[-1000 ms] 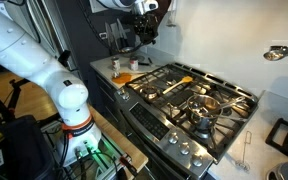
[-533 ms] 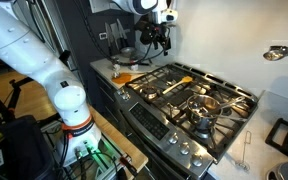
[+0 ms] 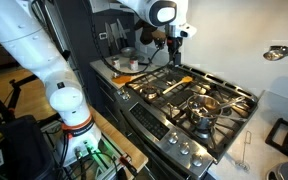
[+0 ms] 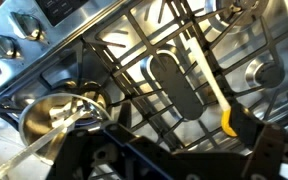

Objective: Pick up one silver serving spoon from the silver pot and put it on the orange mat on the kitchen counter

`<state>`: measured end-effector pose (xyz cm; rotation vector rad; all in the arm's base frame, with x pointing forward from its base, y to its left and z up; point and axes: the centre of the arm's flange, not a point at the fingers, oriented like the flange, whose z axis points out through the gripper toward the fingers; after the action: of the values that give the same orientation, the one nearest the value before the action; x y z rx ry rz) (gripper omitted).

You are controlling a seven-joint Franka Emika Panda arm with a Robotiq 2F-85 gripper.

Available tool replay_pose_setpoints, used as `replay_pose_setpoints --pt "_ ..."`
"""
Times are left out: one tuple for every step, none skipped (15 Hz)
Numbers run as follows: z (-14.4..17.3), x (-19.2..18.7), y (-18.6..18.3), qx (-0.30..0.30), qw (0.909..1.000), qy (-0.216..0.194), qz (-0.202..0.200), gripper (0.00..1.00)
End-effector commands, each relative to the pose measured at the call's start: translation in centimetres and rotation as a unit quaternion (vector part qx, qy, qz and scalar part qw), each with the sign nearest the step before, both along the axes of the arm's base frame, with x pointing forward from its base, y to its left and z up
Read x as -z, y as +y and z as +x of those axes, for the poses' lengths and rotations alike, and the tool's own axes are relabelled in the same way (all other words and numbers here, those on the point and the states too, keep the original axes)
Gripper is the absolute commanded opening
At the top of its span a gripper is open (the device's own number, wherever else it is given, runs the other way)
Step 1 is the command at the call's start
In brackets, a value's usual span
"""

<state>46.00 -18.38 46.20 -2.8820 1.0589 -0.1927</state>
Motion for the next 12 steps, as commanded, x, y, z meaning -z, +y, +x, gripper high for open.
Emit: replay_pose_setpoints --pt "-0.9 0.8 -5.3 0.101 0.9949 0.001 0.001 1.00" --pt "-1.9 1.1 -6.9 0.128 0.9917 0.006 0.004 1.00" --pt "-2.4 1.4 -8.1 0.155 0.9879 0.010 0.006 1.00" --pt "-3.1 2.1 -9.3 0.180 0.9833 0.023 0.014 1.00" --pt "-3.6 2.5 -10.2 0.207 0.9778 0.026 0.010 1.00" --pt "-3.4 1.6 -8.8 0.162 0.9866 0.012 0.012 1.00" --pt "-3.8 2.0 -9.7 0.181 0.9833 0.017 0.013 1.00" --pt "-4.0 2.3 -10.1 0.190 0.9814 0.020 0.014 1.00" --pt "-4.0 2.4 -10.3 0.195 0.9805 0.021 0.014 1.00" --pt "-4.0 2.5 -10.2 0.196 0.9802 0.022 0.014 1.00" --pt "-3.9 2.5 -10.2 0.198 0.9799 0.022 0.014 1.00" --pt "-3.2 2.8 -10.6 0.227 0.9733 0.033 0.014 1.00"
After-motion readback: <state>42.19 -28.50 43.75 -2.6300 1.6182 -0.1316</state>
